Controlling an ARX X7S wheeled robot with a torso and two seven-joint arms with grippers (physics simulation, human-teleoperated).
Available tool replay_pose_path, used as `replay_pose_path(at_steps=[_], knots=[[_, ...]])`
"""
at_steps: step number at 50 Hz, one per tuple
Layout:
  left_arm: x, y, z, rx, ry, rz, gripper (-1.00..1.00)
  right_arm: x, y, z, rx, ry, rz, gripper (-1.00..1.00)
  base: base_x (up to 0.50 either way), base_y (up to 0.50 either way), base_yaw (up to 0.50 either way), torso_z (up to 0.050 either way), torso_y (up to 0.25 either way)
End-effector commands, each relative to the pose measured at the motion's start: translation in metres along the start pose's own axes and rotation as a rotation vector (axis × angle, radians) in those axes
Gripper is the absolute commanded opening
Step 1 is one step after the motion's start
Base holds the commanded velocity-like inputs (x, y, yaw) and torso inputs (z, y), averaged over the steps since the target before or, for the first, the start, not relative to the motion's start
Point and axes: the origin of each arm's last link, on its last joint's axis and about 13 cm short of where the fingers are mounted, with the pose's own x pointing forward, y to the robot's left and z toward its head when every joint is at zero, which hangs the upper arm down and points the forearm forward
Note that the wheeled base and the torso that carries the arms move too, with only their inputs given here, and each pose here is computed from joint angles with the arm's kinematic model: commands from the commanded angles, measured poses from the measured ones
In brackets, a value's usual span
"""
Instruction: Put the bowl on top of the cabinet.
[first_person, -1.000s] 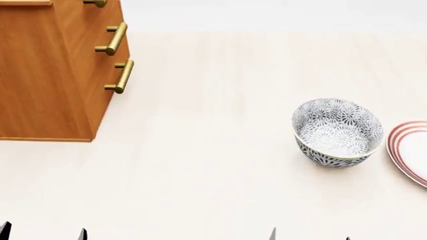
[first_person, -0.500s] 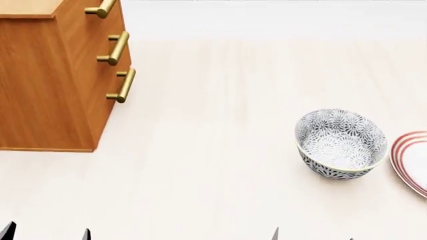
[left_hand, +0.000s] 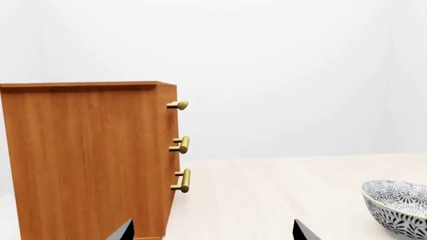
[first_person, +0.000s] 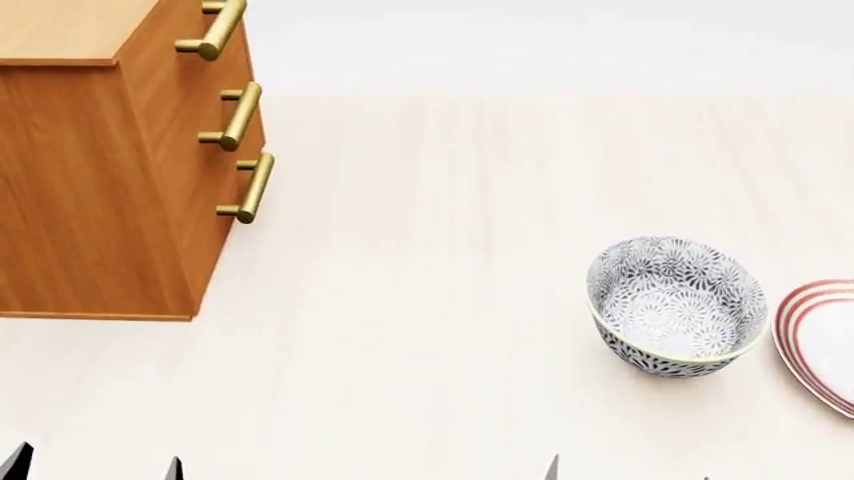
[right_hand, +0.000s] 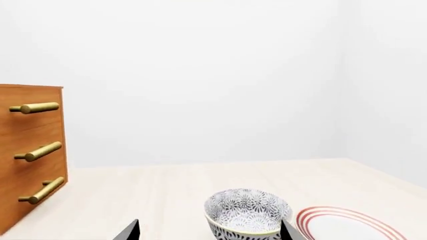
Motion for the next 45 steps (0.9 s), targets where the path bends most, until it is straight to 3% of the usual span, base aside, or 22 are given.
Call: replay_pose_path(at_steps=[1,18,45], knots=[[-0.0004,0.0001,0.0003,0.0,-0.001,0.0,1.0,-0.0005,0.0001,0.0001,0.0,0.0,0.003,1.0,0.0,0.0,0.0,0.05,0.0],[-0.0003,-0.0001,0.0005,-0.013,-0.002,-0.002,1.0,0.0006,0.0003,-0.0009,0.005,0.006,0.006,1.0,0.0,0.0,0.0,0.05,0.0],[-0.0009,-0.0005,0.0002,-0.007,-0.009,-0.002,1.0,0.0002,0.0002,-0.0013,0.006,0.0,0.012,1.0,0.33,0.0,0.0,0.0,0.0]])
